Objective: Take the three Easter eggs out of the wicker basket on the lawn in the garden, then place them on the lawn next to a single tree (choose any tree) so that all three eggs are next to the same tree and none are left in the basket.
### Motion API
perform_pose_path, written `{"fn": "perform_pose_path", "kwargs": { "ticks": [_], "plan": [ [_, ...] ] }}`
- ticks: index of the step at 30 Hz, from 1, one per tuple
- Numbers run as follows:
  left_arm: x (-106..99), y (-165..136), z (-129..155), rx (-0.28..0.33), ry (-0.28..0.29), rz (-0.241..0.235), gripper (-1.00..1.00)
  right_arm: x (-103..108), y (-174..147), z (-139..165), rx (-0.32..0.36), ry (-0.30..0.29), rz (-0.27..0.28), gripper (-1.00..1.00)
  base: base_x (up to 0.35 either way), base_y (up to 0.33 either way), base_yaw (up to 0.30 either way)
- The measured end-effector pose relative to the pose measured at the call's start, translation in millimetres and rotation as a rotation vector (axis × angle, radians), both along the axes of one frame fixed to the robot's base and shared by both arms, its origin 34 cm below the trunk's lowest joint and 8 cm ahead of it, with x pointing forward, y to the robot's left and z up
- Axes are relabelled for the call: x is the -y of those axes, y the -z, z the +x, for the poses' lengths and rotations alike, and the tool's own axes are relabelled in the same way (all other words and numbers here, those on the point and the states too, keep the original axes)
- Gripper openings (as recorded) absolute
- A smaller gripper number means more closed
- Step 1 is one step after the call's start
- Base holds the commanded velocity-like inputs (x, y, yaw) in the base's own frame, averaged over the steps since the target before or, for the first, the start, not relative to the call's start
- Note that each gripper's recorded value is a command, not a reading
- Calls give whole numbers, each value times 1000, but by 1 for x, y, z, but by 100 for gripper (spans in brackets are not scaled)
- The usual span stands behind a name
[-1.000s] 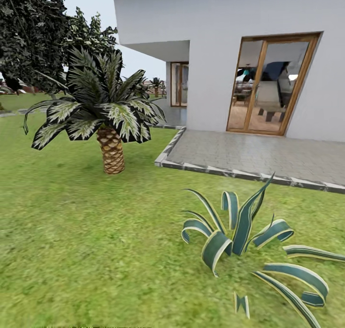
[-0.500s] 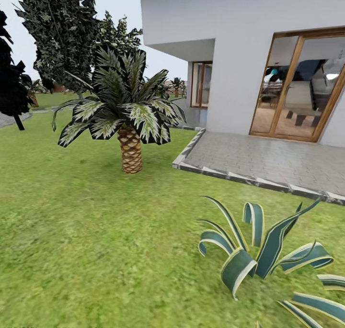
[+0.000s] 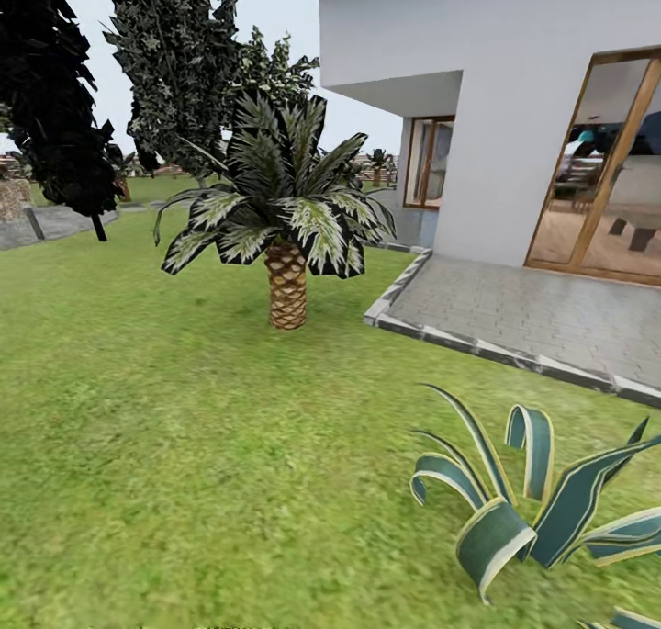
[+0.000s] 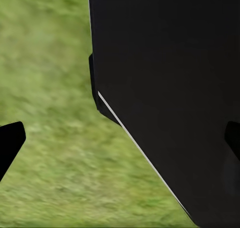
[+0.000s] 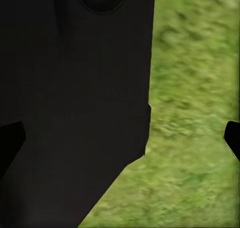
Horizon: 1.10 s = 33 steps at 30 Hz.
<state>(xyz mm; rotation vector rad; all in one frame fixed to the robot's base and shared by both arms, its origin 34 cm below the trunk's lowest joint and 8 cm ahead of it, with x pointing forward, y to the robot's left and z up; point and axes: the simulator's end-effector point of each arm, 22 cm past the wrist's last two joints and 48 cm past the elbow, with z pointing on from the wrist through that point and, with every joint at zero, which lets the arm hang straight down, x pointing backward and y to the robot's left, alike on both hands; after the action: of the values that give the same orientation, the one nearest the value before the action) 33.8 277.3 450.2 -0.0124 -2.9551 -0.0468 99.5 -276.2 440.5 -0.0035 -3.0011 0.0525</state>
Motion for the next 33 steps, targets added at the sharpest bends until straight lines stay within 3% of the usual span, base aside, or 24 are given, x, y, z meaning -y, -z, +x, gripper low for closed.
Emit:
{"fn": "perform_pose_path", "kwargs": {
  "ticks": [33],
  "plan": [
    [0, 0, 0, 2, -5, 2, 100, -1, 0, 0, 1, -5, 2, 100, 313, 0, 279]
  ]
}}
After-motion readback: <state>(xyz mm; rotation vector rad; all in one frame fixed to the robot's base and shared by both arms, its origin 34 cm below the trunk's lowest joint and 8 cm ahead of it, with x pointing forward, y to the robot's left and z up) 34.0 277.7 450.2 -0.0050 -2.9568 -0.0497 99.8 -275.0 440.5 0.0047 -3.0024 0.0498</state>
